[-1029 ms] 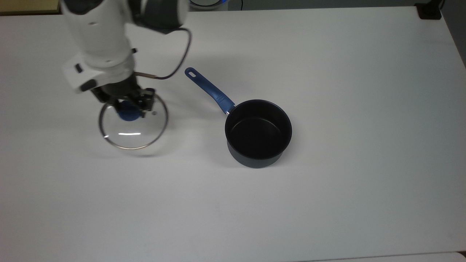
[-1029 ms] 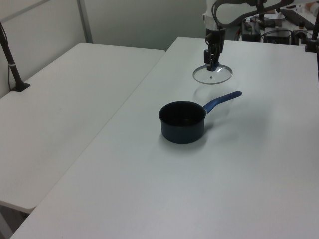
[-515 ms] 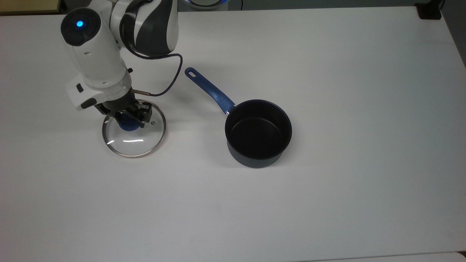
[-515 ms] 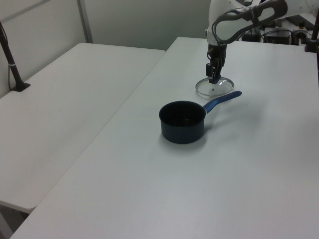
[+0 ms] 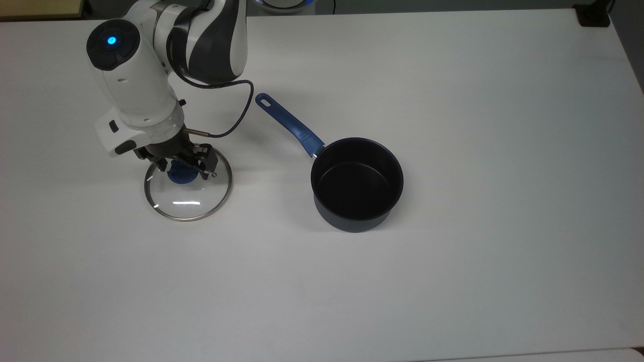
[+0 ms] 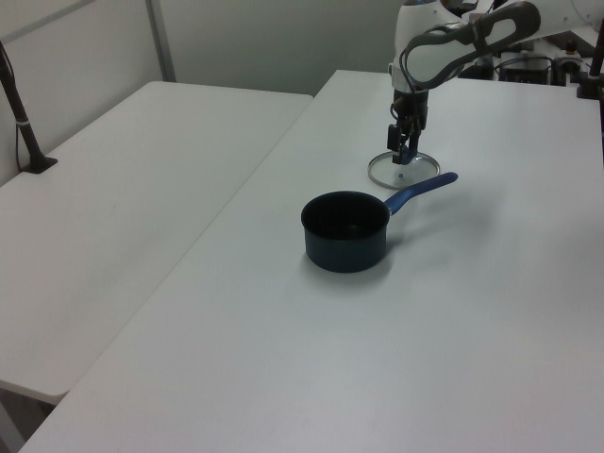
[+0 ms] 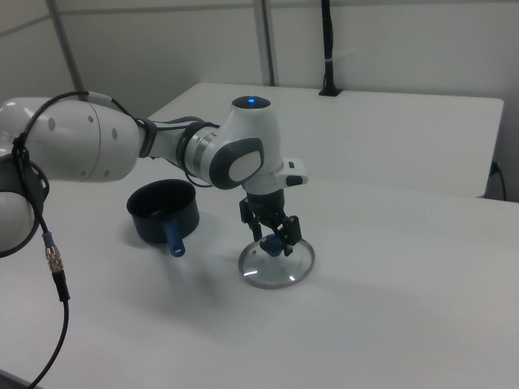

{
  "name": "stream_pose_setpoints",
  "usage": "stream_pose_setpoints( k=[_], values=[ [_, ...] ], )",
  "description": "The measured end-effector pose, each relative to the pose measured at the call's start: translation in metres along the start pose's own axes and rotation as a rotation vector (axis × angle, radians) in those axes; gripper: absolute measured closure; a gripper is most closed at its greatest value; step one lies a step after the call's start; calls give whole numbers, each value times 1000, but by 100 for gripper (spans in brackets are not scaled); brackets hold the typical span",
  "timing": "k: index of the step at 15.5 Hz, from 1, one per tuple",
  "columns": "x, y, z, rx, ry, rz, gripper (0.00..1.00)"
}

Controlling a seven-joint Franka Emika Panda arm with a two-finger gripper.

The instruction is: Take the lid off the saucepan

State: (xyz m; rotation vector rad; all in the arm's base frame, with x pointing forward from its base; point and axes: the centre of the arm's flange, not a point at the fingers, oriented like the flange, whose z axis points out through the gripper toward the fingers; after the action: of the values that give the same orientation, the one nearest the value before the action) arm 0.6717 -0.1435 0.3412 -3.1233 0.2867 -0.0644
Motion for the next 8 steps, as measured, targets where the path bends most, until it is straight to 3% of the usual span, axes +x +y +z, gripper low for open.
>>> stream_pose_setpoints(
  k=[1, 4, 8],
  values=[
    [0, 0, -1, 0, 1, 0, 1],
    [1, -5, -21, 6, 6, -1, 0],
    [-17, -33, -121, 4, -2, 9, 0]
  ],
)
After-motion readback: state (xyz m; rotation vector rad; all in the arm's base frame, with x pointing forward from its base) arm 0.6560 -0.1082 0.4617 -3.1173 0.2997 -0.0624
